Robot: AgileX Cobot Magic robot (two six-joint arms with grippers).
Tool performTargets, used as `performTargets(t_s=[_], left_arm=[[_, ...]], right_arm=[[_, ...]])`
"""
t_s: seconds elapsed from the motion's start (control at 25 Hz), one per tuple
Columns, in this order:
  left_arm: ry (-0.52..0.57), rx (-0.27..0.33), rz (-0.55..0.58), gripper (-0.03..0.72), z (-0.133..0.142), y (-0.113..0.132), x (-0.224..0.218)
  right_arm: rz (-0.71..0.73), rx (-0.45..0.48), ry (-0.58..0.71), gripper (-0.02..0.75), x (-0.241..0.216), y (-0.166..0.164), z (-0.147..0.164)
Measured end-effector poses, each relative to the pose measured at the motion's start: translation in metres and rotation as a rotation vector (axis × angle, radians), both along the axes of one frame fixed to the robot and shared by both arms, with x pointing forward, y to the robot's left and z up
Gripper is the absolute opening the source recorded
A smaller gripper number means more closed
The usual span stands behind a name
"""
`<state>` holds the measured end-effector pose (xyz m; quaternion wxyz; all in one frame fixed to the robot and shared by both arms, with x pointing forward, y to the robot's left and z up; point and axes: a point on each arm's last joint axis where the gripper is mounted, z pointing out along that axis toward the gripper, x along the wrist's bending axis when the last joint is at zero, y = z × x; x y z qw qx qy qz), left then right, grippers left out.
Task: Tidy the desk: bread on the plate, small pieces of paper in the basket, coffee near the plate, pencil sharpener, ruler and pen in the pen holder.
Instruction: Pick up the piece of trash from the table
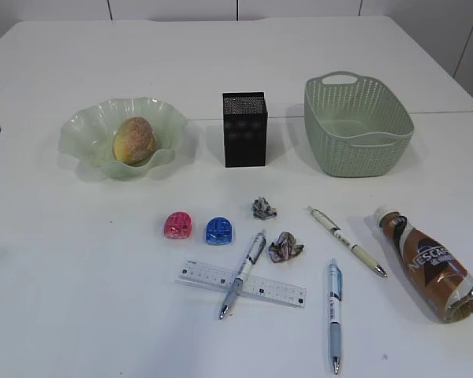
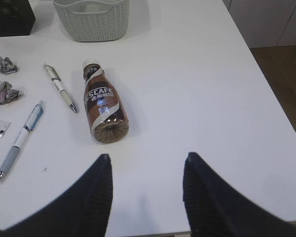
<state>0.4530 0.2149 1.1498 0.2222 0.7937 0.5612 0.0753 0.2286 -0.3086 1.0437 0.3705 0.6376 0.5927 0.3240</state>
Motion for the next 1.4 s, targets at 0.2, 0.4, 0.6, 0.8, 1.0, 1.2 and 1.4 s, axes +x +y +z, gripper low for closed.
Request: performTargets(t_s=[0.2,0.4,0.6,0.8,1.0,1.2,1.4], left_arm=[[-0.005,0.0,-0.027,0.384,-0.015,0.012,-0.051],[-0.032,-0.013,-0.024,0.384,-0.036,0.026,-0.088],[-0.037,-0.021,-0.02,0.384,-0.05,0.03,-0.099],[-0.128,-0.04,-0.005,0.384,-0.048,0.029,-0.092],[-0.187,-0.054,0.004,0.384,-0.046,0.027,-0.084],[-0.152,-0.038,0.009,0.384,-0.057,0.022,-0.07],[-0.141,-0.031,0.014,0.384,-0.066,0.019,-0.061]], right_arm=[[0.0,0.0,0.0,0.377,0.0,0.0,0.0],[0.0,0.0,0.0,0.377,0.0,0.0,0.0],[0.0,0.0,0.0,0.377,0.0,0.0,0.0],[0.005,0.003,0.0,0.377,0.0,0.0,0.0],[0.092,-0.05,0.033,0.377,0.006,0.005,0.003],[0.173,-0.056,0.084,0.377,0.032,0.011,0.013],[0.195,-0.034,0.094,0.377,0.059,0.014,0.027]])
